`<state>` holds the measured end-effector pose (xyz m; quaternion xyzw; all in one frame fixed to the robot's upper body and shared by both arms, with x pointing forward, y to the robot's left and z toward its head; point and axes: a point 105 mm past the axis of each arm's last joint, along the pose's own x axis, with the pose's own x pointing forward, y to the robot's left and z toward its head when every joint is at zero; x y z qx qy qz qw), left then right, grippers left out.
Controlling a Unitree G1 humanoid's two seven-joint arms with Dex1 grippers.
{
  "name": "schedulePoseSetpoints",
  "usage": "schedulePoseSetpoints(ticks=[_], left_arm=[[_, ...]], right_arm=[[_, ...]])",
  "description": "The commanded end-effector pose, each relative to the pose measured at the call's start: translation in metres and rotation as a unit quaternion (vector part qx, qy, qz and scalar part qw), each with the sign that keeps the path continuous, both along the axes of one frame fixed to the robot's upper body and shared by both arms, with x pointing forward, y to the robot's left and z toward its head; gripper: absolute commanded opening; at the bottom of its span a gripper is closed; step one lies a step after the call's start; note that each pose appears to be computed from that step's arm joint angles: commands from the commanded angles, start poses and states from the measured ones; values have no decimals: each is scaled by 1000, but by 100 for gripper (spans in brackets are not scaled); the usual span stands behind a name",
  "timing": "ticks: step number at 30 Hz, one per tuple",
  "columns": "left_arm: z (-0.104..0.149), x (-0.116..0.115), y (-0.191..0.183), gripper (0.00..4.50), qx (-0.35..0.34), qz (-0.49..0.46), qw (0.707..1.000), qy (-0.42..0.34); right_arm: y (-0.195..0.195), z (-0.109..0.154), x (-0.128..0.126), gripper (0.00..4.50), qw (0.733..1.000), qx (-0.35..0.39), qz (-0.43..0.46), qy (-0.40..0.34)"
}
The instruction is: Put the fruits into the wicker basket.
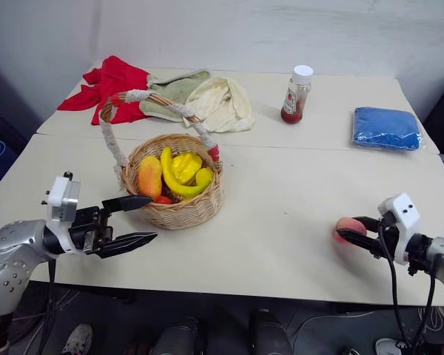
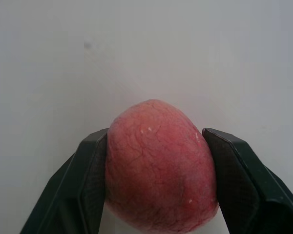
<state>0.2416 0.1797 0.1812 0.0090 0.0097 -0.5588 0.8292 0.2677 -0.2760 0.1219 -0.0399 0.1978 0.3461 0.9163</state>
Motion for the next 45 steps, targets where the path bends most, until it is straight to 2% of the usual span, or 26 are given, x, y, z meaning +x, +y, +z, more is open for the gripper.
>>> schedulePoseSetpoints(ticks=[1,5,7,11,16,19,21,25,27,30,32,34,36,39,41,45], left_arm=[[11,-4,8,450,-4,18,1000,-25],[9,-9,28,450,-1,68,997,-30],[6,-15,36,450,15,82,996,-31],[18,-23,55,450,-17,145,988,-51],[11,-32,65,450,-41,198,978,-44],[5,-35,68,450,-38,214,975,-39],[5,-36,68,450,-40,219,974,-40],[5,-34,64,450,-43,217,974,-43],[5,-33,63,450,-44,216,974,-45],[5,-33,63,450,-44,217,974,-45],[5,-33,63,450,-42,217,974,-45],[5,-31,65,450,-41,218,974,-47],[6,-29,64,450,-43,217,974,-48],[6,-27,61,450,-45,212,975,-48],[7,-26,58,450,-46,208,976,-52],[8,-29,58,450,-39,201,978,-52]], right_arm=[[54,40,-1,251,992,28,118,-47],[148,82,-2,251,956,77,253,-126],[181,100,2,251,945,100,265,-165],[241,140,18,251,929,178,227,-230],[297,142,18,251,913,197,262,-241],[314,135,26,251,918,203,250,-231],[323,127,29,324,921,187,253,-231],[321,126,33,449,919,172,255,-247],[309,133,23,449,903,195,289,-252],[282,131,-4,449,876,214,371,-222],[252,114,-18,449,874,186,417,-167],[228,99,-17,449,889,148,414,-127],[206,95,3,449,912,121,372,-127],[187,101,52,449,938,95,285,-175],[193,110,74,449,935,112,268,-204],[224,117,92,449,921,129,295,-220]])
